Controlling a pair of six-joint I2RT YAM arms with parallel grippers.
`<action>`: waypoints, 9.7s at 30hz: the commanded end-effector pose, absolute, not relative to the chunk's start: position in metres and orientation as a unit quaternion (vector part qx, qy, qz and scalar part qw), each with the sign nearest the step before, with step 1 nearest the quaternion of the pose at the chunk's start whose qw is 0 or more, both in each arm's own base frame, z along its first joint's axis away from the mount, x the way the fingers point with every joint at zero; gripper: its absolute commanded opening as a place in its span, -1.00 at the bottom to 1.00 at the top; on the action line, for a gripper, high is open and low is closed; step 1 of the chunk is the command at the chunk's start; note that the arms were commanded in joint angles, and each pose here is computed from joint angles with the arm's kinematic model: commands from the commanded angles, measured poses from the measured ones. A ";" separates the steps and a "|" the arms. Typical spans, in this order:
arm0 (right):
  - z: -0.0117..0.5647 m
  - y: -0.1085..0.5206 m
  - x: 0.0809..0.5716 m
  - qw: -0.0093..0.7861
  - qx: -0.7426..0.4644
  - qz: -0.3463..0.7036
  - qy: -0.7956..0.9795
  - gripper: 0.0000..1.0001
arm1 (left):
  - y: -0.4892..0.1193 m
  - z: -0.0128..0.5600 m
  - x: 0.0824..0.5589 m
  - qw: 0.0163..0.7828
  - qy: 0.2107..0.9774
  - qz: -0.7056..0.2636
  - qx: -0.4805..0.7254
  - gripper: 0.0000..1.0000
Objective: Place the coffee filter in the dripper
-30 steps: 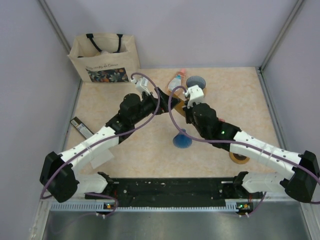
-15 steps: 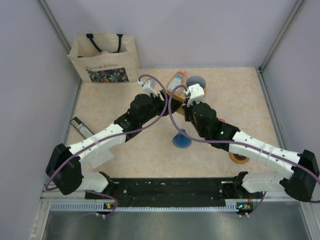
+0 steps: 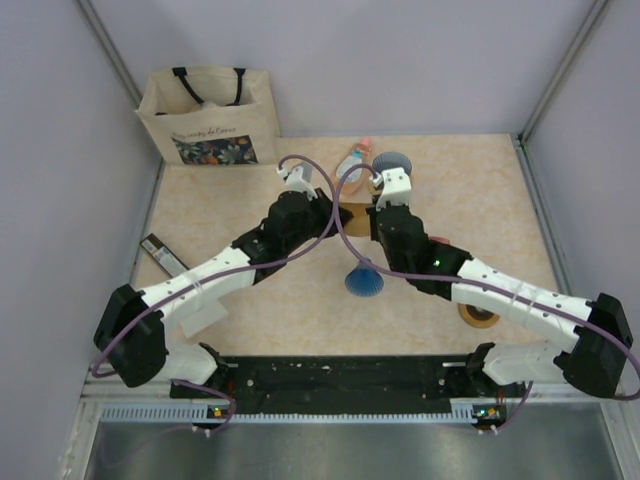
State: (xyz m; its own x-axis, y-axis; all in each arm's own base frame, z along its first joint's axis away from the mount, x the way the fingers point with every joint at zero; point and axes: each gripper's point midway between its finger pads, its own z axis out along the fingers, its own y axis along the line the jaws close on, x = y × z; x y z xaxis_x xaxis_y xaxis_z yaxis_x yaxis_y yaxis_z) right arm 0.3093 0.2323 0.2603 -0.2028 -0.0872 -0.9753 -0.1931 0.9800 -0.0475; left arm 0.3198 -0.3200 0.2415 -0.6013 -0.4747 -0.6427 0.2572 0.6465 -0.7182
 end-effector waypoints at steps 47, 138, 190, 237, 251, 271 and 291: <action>0.292 0.166 0.440 0.447 -0.040 0.165 0.878 -1.00 | -0.129 0.274 0.279 0.586 0.777 -0.180 -0.141 0.98; 0.169 0.205 0.472 0.276 -0.181 0.073 0.941 -0.73 | -0.076 0.218 0.288 0.523 0.812 -0.161 -0.205 0.98; 0.214 0.209 0.474 0.317 -0.176 0.084 0.928 -0.67 | -0.072 0.222 0.285 0.528 0.807 -0.163 -0.208 0.98; 0.158 0.198 0.473 0.262 -0.155 0.041 0.952 -0.66 | -0.068 0.216 0.281 0.524 0.809 -0.157 -0.214 0.98; 0.169 0.197 0.475 0.275 -0.149 0.044 0.949 -0.70 | -0.071 0.216 0.280 0.523 0.809 -0.164 -0.211 0.98; 0.213 0.200 0.479 0.323 -0.147 0.058 0.933 -0.66 | -0.073 0.215 0.282 0.520 0.811 -0.166 -0.209 0.98; 0.232 0.199 0.472 0.339 -0.145 0.065 0.927 -0.55 | -0.074 0.214 0.282 0.519 0.811 -0.170 -0.209 0.98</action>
